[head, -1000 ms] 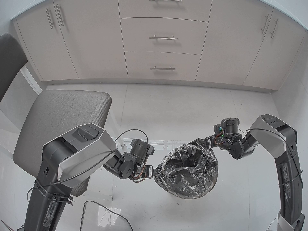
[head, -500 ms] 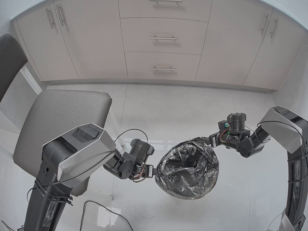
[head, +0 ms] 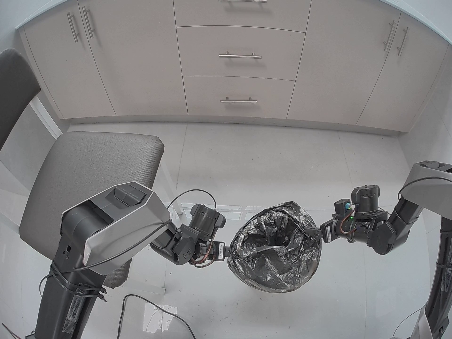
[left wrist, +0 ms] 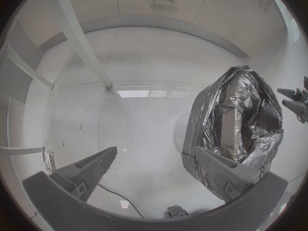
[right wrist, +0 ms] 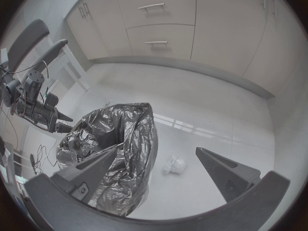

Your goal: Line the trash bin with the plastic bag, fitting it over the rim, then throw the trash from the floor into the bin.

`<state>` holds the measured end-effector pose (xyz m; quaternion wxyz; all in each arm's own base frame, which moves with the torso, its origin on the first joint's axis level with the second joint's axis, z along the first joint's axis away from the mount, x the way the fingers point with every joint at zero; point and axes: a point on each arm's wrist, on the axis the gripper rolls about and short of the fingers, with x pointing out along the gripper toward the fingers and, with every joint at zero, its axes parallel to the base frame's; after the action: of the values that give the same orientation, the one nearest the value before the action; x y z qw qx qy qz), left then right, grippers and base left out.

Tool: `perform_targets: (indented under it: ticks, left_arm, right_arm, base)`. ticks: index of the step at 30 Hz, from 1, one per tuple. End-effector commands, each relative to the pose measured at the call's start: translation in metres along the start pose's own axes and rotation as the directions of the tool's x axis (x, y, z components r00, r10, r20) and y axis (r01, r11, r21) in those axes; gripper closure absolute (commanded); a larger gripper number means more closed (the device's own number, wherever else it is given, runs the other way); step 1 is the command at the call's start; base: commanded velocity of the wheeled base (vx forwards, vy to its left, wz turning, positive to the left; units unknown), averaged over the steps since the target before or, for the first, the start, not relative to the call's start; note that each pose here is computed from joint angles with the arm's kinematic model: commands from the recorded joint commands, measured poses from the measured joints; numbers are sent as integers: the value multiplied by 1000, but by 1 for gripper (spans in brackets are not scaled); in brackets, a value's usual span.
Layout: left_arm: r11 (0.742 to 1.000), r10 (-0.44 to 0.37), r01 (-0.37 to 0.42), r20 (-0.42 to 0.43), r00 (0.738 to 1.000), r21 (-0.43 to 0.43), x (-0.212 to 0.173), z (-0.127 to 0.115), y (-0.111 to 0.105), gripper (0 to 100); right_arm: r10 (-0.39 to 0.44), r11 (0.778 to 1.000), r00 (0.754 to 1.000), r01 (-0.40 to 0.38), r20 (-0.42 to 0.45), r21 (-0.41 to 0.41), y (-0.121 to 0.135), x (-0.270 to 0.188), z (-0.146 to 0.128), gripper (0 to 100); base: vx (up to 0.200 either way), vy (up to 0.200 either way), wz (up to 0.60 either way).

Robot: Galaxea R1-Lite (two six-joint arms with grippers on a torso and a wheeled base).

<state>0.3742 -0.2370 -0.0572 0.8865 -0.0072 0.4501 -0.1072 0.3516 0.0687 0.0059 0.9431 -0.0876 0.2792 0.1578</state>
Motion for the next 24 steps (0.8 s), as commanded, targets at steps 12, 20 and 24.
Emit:
perform_targets:
  ticks: [12,20,24]
  left_arm:
    - [1000,2,-2,0,1000,1,0,0,1,0]
    - [1000,1,-1,-1,1000,3,0,-1,0,0]
    - [1000,3,-3,-1,1000,4,0,-1,0,0]
  right_arm:
    - [-73,995,995,78,-70,67,-31,23,-66,0]
    - [-87,993,995,91,-55,73,-36,21,-63,0]
    - [-102,992,995,102,-8,72,-38,19,-58,0]
  base:
    - [0,0,0]
    - [0,0,0]
    - [0,0,0]
